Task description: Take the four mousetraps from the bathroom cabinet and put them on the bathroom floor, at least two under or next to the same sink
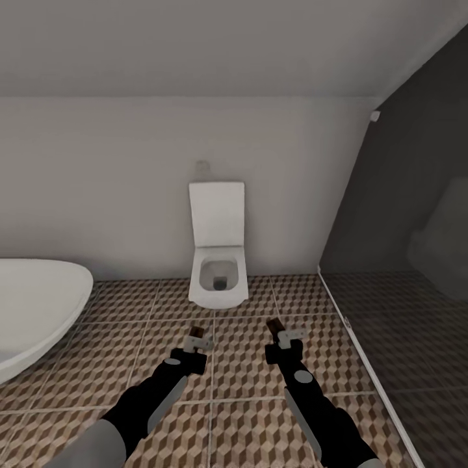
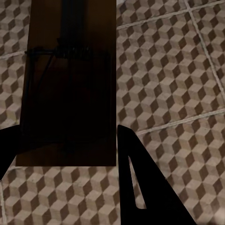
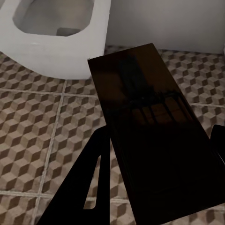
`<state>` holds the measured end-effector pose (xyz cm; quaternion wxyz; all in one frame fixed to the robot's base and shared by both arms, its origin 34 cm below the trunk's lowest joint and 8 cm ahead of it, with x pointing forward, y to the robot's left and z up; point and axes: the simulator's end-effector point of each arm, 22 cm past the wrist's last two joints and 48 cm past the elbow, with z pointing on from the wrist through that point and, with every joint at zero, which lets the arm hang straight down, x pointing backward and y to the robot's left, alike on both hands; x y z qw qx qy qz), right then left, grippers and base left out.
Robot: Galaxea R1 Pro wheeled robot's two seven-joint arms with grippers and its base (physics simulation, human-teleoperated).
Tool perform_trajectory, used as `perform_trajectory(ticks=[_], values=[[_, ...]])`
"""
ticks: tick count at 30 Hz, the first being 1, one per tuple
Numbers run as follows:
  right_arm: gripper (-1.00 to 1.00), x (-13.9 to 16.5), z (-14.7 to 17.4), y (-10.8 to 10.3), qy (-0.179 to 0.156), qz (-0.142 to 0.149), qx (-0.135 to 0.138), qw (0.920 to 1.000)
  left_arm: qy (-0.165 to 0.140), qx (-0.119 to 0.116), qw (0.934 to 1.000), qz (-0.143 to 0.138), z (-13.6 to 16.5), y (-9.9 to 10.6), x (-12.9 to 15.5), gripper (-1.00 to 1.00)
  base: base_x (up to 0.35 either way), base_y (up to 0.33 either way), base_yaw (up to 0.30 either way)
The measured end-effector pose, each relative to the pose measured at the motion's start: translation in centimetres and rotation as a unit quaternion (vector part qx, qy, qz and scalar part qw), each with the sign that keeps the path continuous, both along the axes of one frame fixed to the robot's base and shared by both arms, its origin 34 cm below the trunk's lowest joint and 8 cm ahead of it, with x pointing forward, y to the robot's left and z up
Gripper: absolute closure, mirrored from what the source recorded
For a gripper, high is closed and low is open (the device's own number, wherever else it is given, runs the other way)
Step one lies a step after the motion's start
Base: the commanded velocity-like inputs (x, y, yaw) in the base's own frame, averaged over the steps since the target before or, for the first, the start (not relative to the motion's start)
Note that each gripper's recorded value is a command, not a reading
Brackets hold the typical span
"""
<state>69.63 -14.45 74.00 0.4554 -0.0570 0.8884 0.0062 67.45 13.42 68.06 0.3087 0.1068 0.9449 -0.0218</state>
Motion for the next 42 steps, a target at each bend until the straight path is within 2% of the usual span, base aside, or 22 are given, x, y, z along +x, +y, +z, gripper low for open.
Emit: perform_trajectory(ticks=[42], values=[[1.00,-1.0,-10.1,-0.1,0.032,0.000,-0.001,0.9995,0.034,0.000,0.9994,-0.001,-10.1,-0.1,-1.5,1.00,0.000,0.000,0.000]])
